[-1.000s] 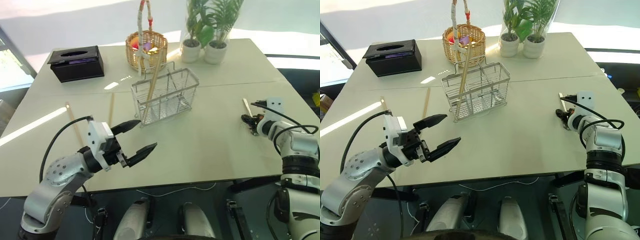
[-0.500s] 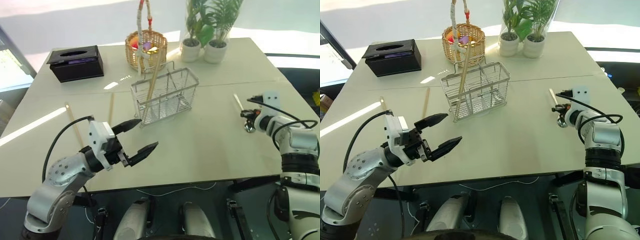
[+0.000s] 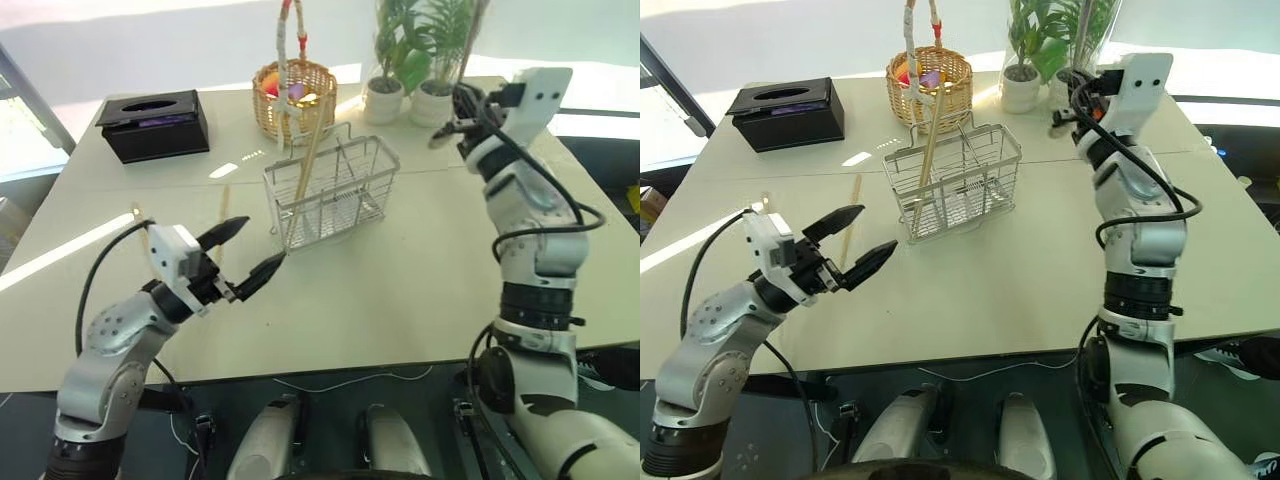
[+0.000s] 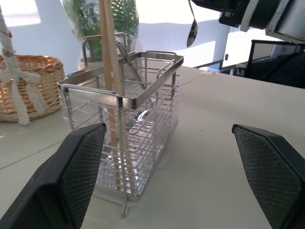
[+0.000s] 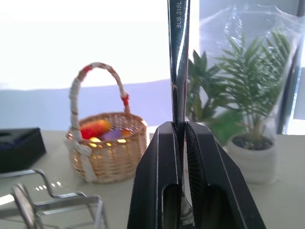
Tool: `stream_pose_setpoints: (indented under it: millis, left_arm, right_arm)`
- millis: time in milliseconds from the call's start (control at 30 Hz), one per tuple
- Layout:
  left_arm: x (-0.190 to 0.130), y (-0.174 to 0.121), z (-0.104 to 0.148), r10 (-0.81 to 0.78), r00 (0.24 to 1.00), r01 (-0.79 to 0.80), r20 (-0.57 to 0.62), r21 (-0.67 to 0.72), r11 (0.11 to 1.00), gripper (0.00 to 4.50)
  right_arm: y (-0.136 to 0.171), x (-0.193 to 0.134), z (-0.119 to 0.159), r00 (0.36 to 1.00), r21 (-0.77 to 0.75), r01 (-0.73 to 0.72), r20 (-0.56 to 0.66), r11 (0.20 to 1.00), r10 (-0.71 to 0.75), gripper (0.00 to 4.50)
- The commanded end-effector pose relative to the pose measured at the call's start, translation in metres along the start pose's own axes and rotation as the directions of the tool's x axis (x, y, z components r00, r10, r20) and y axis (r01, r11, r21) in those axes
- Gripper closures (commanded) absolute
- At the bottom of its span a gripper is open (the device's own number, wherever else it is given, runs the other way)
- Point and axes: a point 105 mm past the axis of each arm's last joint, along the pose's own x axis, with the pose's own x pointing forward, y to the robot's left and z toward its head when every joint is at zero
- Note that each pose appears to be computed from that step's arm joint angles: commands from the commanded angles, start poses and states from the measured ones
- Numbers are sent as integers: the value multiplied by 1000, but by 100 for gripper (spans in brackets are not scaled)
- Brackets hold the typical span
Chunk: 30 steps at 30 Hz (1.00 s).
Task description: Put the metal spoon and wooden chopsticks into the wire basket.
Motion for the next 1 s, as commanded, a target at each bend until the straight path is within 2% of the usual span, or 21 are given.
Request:
stream_pose_setpoints:
  millis: [33,167,400,833,867,933,1000]
  left_arm:
    - [-5,6,17,20,999,-22,41,45,999,0]
    - [-14,9,20,44,999,-46,25,64,997,0]
    - [-21,7,24,81,997,-82,18,78,994,0]
    - [-28,5,27,116,993,-117,14,83,990,0]
    - [-28,5,27,117,993,-117,13,83,990,0]
    - [-28,5,27,117,993,-118,11,83,990,0]
    - [-28,5,27,116,993,-117,11,82,990,0]
  right_arm:
    - [23,6,29,985,51,-62,164,997,53,448]
    - [52,15,23,968,138,-153,219,979,120,448]
    - [81,19,-1,961,207,-248,180,946,212,448]
    - [79,3,-40,971,236,-239,78,942,226,448]
    - [79,2,-41,972,238,-236,75,942,225,387]
    - [78,0,-43,972,241,-233,69,942,223,327]
    - [78,-1,-44,973,239,-232,66,943,223,235]
